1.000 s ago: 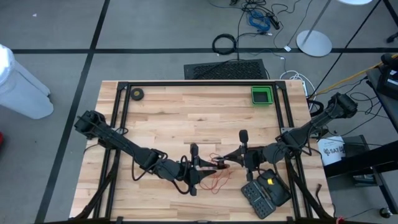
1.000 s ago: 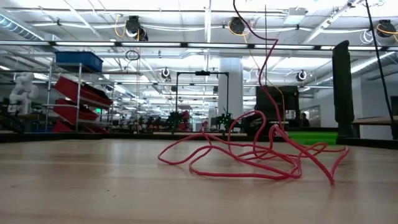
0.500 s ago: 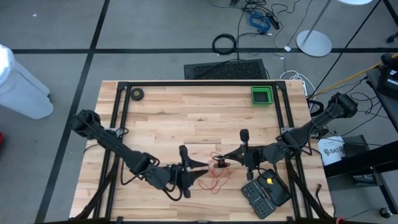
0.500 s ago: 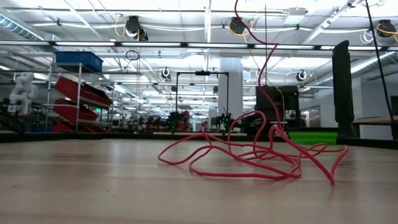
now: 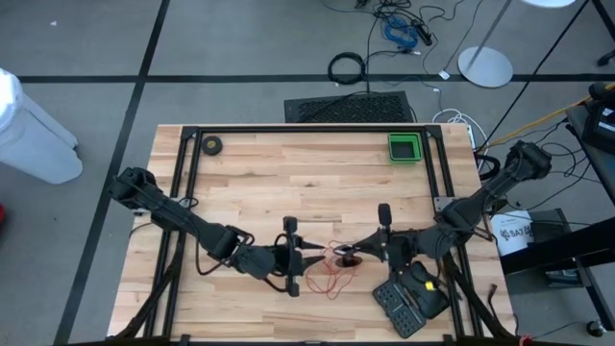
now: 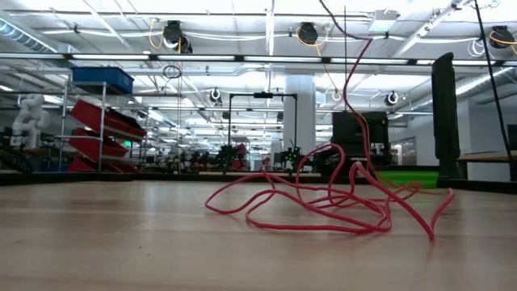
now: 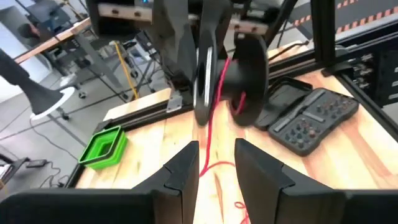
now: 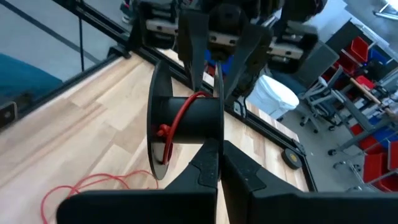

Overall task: Coil cords
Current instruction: Uncoil the red wire from the spool

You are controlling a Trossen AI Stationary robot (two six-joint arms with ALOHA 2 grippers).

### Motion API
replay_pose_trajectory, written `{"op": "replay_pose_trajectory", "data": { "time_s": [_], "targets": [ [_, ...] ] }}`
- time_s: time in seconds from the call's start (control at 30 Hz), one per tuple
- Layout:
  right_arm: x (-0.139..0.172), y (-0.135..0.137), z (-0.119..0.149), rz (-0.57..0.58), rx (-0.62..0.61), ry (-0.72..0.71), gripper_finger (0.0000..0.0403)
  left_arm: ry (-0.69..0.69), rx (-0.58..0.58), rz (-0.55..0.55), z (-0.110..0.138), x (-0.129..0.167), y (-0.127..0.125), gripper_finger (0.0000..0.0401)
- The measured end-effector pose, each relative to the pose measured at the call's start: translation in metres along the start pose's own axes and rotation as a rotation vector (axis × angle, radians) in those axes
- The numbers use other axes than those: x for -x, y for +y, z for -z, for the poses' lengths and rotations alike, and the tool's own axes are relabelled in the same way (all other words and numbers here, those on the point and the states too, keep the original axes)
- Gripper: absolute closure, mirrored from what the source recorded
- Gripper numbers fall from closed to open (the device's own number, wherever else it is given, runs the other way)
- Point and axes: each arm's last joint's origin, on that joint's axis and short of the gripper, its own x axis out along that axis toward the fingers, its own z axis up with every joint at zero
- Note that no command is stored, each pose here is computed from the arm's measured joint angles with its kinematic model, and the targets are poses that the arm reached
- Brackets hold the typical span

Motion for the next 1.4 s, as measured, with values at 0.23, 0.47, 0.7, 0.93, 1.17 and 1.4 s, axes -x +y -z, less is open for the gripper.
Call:
{"op": "replay_pose_trajectory", "data": {
  "time_s": [0.23, 0.47, 0.7, 0.93, 1.17, 1.4],
  "targets": [
    [0.010, 0.001, -0.005, -0.018, -0.018, -0.038, 0.0402, 0.001, 0.019, -0.013, 0.000, -0.002, 0.003, 0.0291],
    [0.011, 0.003, -0.006, -0.027, -0.016, -0.043, 0.0402, 0.003, -0.033, -0.028, 0.001, -0.004, 0.007, 0.0291],
    [0.012, 0.001, -0.006, -0.008, -0.016, -0.038, 0.0403, -0.007, 0.049, 0.031, 0.002, -0.007, 0.008, 0.0291],
    [0.012, 0.001, -0.007, -0.004, -0.028, -0.050, 0.0403, 0.006, 0.059, 0.032, 0.009, -0.019, 0.007, 0.0291],
    [0.012, 0.001, -0.007, -0.005, -0.027, -0.049, 0.0403, 0.035, 0.047, -0.040, 0.016, -0.028, 0.010, 0.0245],
    [0.012, 0.001, -0.007, -0.006, -0.027, -0.050, 0.0403, 0.034, 0.033, -0.033, 0.016, -0.028, 0.009, 0.0193]
  ]
}}
